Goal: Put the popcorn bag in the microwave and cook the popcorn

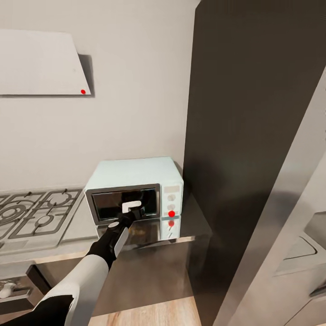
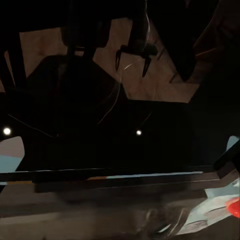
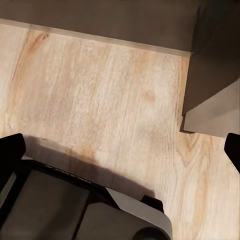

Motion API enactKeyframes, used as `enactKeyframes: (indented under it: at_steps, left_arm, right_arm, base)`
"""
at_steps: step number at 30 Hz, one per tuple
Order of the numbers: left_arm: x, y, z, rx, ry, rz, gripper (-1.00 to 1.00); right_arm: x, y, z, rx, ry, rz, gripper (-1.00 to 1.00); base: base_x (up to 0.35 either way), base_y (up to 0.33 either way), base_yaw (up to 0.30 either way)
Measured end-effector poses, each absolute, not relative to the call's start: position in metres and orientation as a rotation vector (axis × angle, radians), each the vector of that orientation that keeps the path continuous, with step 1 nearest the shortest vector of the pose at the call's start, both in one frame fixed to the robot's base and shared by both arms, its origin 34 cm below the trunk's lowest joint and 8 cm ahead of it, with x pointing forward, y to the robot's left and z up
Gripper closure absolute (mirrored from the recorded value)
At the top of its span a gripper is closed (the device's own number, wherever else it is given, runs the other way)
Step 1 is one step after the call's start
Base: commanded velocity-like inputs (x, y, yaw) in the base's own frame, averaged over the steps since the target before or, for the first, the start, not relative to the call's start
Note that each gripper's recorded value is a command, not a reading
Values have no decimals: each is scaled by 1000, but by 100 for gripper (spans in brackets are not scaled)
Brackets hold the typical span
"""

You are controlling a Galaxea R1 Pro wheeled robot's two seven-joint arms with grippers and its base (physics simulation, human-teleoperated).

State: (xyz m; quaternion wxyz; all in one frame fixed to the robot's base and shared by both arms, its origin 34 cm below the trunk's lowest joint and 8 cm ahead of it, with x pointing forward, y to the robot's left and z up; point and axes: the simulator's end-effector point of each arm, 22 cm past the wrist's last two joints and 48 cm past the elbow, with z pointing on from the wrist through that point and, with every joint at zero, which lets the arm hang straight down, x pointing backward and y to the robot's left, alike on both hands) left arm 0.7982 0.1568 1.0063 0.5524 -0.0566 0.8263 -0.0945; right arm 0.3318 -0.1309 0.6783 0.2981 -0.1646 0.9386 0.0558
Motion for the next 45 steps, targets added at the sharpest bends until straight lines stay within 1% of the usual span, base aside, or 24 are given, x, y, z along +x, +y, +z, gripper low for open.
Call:
enactKeyframes:
  at_steps: [10,16,20,23,25,29,32,35,38,40,45]
  left_arm:
    - [799,157,1006,-135,1954,-226,-100]
    - [802,157,1003,-137,1953,-221,-100]
    - [787,160,985,-143,1966,-216,-100]
    - [782,172,1005,-157,1891,-199,-100]
    - [767,193,1038,-181,1785,-170,-100]
    - [691,222,1021,-218,1760,-115,-100]
    - [591,235,967,-229,1853,-68,-100]
    - [522,247,931,-227,1930,-27,-100]
    - [471,263,912,-216,1952,21,-100]
    - [426,278,865,-218,2063,62,-100]
    - [347,285,744,-299,2365,87,-100]
  right_arm:
    - [332,-130,678,-437,2496,150,-100]
    - [333,-130,676,-437,2499,151,-100]
    - [333,-130,676,-438,2499,152,-100]
    - [333,-130,676,-438,2498,152,-100]
    - [334,-130,677,-438,2495,152,-100]
    - [334,-132,677,-438,2492,149,-100]
    - [339,-131,680,-433,2481,150,-100]
    - [353,-123,689,-419,2447,165,-100]
    - [402,-100,728,-393,2318,204,-100]
    - [462,-74,796,-365,2179,244,-100]
    - [529,-58,905,-341,2100,257,-100]
  base:
    - [-27,0,0]
    - [-326,0,0]
    - [-348,0,0]
    - [-350,0,0]
    - [-350,0,0]
    - [-151,0,0]
    - [-24,0,0]
    - [-6,0,0]
    - [-1,0,0]
    - [0,0,0]
    - [0,0,0]
